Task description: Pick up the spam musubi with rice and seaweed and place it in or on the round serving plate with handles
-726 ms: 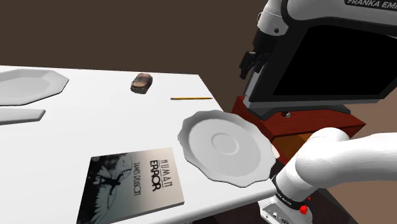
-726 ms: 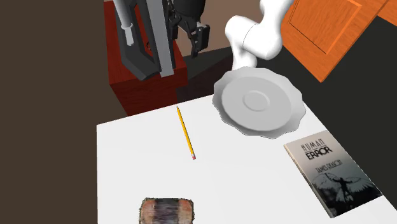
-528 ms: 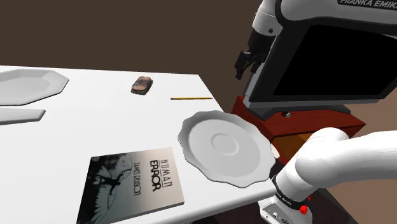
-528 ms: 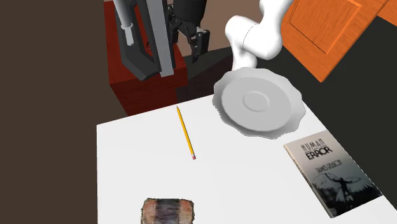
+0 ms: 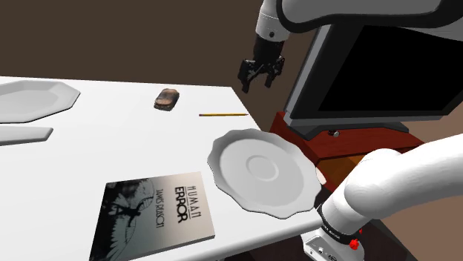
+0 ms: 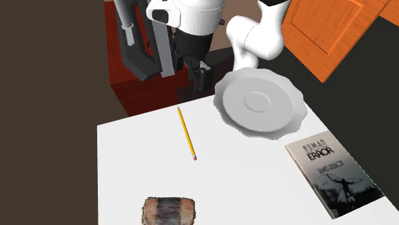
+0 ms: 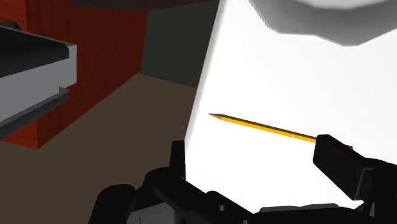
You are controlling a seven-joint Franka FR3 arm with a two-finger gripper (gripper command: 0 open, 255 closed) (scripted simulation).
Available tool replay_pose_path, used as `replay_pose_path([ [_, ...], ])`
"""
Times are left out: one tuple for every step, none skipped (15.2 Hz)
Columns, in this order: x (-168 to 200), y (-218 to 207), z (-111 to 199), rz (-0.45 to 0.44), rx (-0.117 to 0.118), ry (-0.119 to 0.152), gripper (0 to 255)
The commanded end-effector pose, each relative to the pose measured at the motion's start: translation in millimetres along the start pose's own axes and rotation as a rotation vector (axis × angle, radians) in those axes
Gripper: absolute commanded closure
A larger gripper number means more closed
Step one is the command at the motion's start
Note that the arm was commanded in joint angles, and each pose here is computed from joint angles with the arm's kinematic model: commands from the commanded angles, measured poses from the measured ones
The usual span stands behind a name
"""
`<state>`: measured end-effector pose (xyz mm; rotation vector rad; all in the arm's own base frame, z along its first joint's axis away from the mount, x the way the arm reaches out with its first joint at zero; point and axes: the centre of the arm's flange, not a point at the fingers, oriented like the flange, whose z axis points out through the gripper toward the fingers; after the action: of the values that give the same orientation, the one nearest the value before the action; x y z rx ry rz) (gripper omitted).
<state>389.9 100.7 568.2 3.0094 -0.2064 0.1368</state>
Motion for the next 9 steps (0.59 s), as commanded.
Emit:
replay_pose_path([
  [14,-24,5,0.035,0.002,-0.008,0],
  [21,-35,7,0.051,0.003,-0.012,0],
  [28,-46,9,0.067,0.003,-0.015,0],
  [36,-57,11,0.083,0.004,-0.019,0],
  [44,-67,13,0.099,0.004,-0.023,0],
  [52,-78,15,0.115,0.005,-0.027,0],
  [60,-88,17,0.132,0.006,-0.030,0],
  [68,-99,19,0.148,0.006,-0.034,0],
  [77,-109,22,0.164,0.007,-0.038,0],
])
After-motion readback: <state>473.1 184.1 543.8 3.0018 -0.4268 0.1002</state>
